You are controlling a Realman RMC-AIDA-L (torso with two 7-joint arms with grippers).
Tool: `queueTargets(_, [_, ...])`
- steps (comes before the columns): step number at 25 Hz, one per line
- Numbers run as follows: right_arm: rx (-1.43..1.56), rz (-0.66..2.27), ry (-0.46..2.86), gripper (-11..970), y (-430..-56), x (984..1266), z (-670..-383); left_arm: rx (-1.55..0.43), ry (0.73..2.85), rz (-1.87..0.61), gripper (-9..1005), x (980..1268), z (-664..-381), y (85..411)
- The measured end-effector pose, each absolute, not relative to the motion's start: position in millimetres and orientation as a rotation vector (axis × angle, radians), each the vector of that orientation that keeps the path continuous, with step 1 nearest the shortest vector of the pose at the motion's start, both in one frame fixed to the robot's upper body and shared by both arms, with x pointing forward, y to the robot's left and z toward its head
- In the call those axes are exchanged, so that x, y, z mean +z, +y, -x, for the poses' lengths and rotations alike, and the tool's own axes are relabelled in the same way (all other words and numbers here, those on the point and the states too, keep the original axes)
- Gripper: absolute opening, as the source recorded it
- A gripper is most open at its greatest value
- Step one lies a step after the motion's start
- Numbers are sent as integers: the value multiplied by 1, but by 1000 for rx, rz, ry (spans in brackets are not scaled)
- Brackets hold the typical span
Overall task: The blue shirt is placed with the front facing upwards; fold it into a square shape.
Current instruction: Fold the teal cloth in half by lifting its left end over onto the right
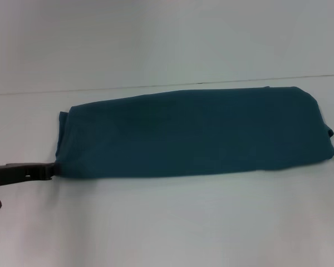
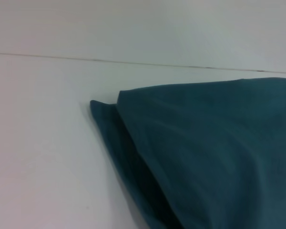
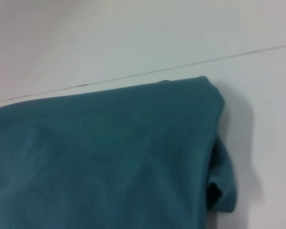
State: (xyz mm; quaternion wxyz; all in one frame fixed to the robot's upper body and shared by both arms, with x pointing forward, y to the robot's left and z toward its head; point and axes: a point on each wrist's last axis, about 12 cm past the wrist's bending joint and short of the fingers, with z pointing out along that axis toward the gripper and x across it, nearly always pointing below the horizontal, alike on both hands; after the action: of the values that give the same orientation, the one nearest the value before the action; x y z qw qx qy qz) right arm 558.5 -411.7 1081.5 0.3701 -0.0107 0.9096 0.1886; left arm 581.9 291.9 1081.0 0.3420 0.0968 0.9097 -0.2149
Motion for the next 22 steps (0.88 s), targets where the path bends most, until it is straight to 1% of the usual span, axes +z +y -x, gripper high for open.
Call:
queueTargets(9, [479,-6,2321,121,-417,1083,-558,-553,2357,-241,26,1084,-584,295])
queueTargets(20, [514,18,2311,157,-398,1084,-573,-552,2353,-252,27,1085,-587,292])
queueTargets(22, [516,20,2318,222,-397,1083,-575,-552,2352,-254,27,1085,-587,292])
